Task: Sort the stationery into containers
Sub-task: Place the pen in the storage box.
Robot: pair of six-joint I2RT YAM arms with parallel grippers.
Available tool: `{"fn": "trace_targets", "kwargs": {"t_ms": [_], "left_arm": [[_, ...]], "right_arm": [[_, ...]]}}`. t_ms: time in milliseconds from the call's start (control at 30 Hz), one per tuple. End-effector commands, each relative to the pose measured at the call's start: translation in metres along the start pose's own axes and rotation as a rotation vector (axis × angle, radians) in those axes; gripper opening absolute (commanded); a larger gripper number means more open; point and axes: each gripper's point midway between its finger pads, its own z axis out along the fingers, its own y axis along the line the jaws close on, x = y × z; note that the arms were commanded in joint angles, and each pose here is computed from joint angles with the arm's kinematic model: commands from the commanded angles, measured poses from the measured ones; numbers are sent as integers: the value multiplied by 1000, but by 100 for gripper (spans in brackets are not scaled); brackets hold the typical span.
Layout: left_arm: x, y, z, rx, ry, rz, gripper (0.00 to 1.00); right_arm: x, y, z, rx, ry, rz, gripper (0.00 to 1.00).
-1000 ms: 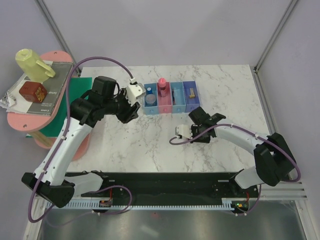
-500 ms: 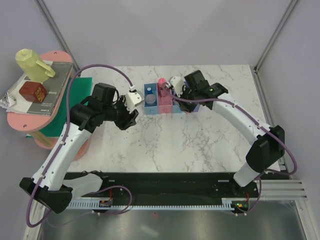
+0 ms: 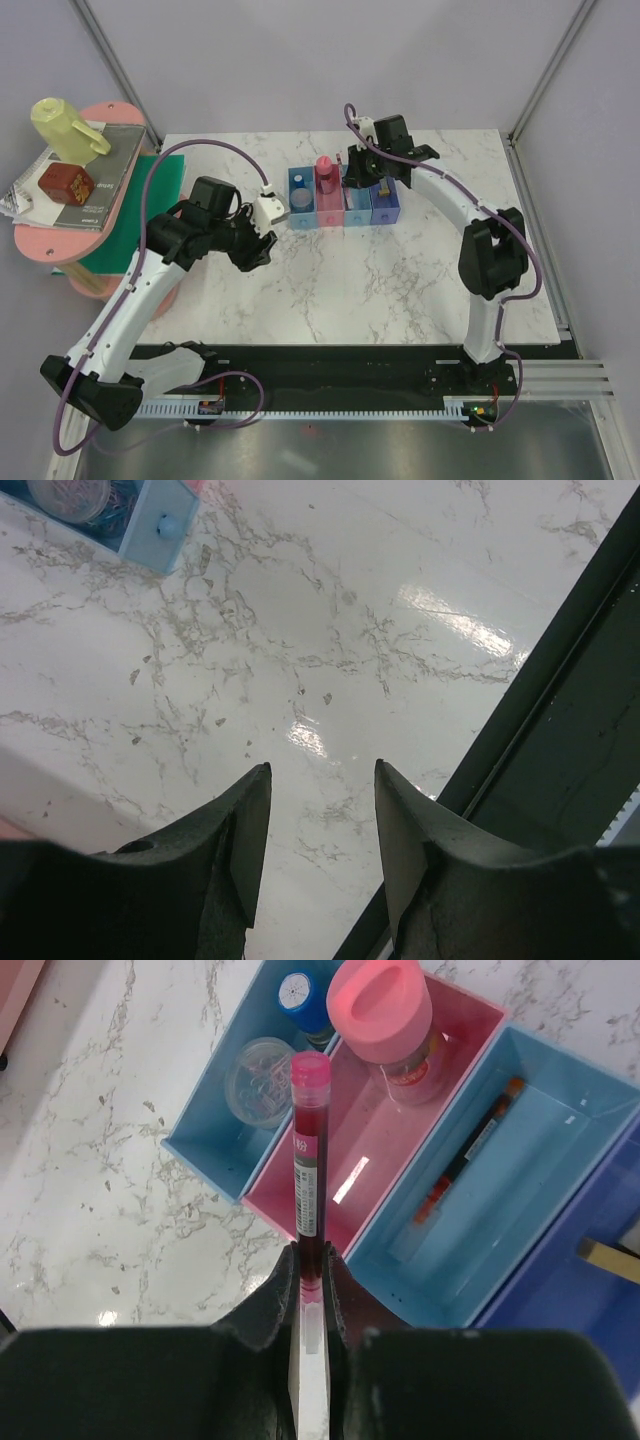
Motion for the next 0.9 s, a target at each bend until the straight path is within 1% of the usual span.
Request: {"fn": "trace_targets", "kwargs": {"t_ms": [0,167,367,567,800,867], "left_arm": [[-2,-2,0,24,-13,20,53],[0,-3,3,34,-6,20,53],[0,-1,8,43,-4,21,53],[-3,0,10,47,-9,22,53],[-3,-2,10,51,-14,22,53],[-3,-2,9,50,-16,19,53]], "right_arm": [[-32,-1,20,-60,-128,31,0],[-42,-36,30,-20,-179,72,0],[-31,-68,35,32,-173,79,0],[-18,-76,44,41,-145,80,0],[2,-78,44,51,-111,80,0],[5,-79,42,59,-107,68,9]]}}
